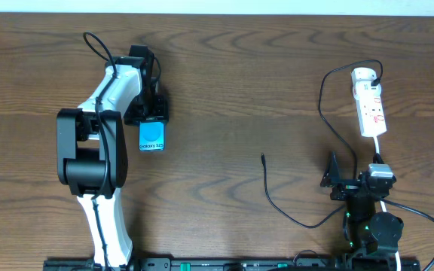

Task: Plug charger to phone and switch on socket
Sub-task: 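Close the left gripper on the phone's top end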

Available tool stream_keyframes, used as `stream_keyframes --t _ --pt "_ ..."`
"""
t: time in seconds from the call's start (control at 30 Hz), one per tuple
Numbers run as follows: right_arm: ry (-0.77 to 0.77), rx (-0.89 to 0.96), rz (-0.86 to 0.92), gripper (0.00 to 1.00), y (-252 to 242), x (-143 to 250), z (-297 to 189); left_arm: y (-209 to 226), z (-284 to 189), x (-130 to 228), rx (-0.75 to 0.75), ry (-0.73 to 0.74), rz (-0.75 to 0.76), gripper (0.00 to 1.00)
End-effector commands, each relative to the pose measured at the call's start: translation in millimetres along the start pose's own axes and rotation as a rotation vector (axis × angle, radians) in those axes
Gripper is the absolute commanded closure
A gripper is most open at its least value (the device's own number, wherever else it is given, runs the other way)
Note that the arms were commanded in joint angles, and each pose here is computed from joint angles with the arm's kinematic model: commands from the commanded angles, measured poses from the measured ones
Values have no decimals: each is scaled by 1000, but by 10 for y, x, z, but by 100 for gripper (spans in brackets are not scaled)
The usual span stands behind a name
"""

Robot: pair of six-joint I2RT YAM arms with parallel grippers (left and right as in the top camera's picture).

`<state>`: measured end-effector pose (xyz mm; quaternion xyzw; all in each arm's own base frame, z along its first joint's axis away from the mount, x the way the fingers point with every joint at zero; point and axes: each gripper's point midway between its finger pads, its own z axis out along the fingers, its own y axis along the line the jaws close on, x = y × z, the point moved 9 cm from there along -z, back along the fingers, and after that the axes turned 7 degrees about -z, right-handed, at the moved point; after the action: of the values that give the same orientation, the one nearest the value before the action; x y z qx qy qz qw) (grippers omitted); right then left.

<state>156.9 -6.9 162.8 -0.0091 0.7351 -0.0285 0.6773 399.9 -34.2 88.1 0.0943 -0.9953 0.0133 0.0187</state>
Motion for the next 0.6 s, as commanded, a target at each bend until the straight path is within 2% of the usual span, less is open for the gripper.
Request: stream_keyframes --t 0.0,0.57 --pt "0 -8 12 1 13 4 -2 19 107 44 0 33 -2 93" --pt "0 -8 12 1 13 4 -2 4 -11 1 1 30 -1 92"
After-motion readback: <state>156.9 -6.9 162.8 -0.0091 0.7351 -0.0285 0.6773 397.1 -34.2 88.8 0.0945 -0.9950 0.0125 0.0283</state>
